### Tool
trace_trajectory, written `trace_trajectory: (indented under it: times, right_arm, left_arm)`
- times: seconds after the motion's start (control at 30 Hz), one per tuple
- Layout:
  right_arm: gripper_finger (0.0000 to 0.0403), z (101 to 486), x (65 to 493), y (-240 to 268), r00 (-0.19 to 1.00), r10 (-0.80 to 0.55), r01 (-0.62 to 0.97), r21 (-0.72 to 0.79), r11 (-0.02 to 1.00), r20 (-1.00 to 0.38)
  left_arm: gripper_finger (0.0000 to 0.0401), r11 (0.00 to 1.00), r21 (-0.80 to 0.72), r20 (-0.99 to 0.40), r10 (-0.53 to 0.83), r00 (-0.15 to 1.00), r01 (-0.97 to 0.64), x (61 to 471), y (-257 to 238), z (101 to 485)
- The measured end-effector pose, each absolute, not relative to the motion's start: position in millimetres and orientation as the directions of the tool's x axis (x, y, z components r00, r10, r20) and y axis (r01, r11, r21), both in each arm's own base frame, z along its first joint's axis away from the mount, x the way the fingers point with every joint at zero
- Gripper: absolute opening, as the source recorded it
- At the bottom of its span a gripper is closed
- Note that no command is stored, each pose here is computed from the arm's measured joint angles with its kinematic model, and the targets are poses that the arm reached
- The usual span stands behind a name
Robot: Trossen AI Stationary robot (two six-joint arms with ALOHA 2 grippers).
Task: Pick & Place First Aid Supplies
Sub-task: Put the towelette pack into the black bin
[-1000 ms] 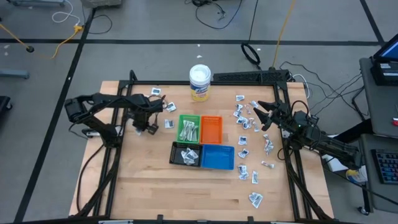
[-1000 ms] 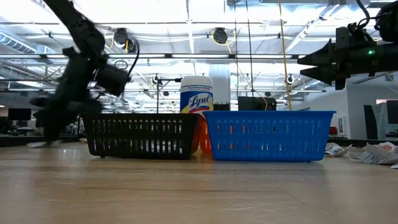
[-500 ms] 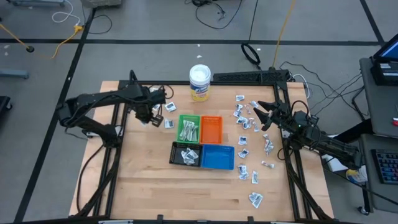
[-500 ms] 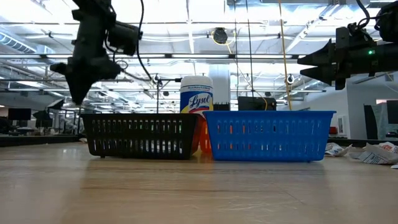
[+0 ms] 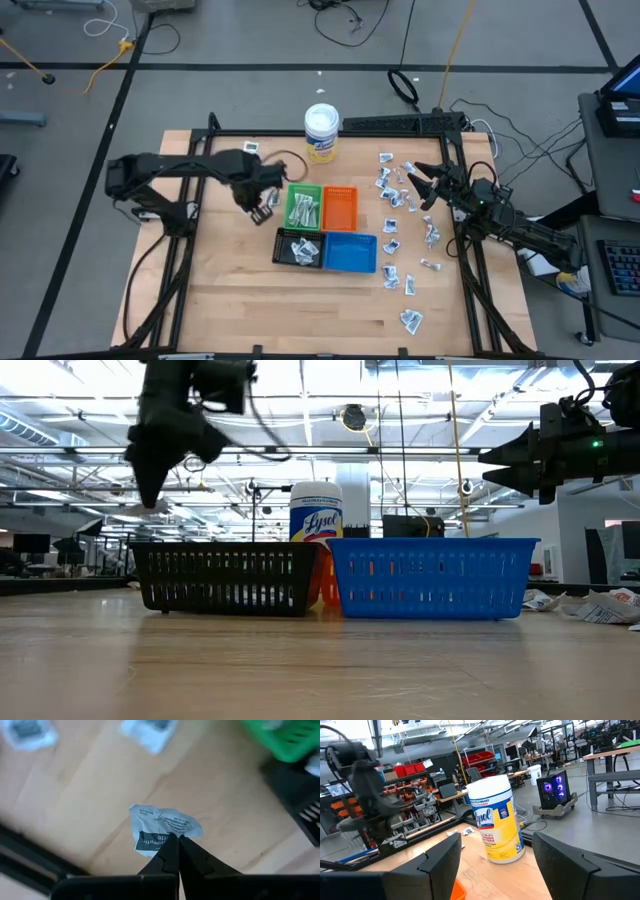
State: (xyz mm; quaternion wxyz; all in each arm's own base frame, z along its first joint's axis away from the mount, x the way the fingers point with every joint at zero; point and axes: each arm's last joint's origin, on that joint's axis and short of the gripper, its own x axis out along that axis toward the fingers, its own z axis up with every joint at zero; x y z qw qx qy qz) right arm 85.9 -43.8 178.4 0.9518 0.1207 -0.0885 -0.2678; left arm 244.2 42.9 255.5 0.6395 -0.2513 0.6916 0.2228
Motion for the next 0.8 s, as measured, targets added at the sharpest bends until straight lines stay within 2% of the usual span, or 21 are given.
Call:
trace_trajectory:
  times: [0.1, 0.23, 0.47, 0.57, 0.8]
  right_arm:
    - [0.0242, 178.3, 86.0, -43.8, 0.841, -0.531, 0.488, 0.277, 0.828, 0.103]
    - [0.0242, 178.4, 85.9, -43.8, 0.841, -0.531, 0.488, 0.277, 0.828, 0.103]
    - [0.0242, 178.4, 85.9, -43.8, 0.841, -0.531, 0.488, 0.277, 0.828, 0.103]
    - [0.0242, 178.4, 85.9, -43.8, 0.841, -0.531, 0.489, 0.277, 0.827, 0.103]
    - [0.0242, 178.4, 85.9, -43.8, 0.841, -0.531, 0.488, 0.277, 0.828, 0.104]
  left_arm:
    - [0.0000, 0.866, -0.041, -0.995, -0.079, -0.057, -0.498, 263.9, 26.5, 256.5]
    - [0.0000, 0.942, -0.074, -0.993, -0.099, -0.059, -0.326, 289.5, 5.6, 256.5]
    - [0.0000, 0.993, -0.103, -0.994, -0.105, -0.037, -0.051, 327.8, -26.4, 258.9]
    - [0.0000, 0.994, -0.106, -0.994, -0.105, -0.032, 0.015, 339.8, -36.2, 260.6]
    - [0.0000, 0.994, -0.096, -0.995, -0.096, -0.014, 0.050, 354.6, -50.0, 255.7]
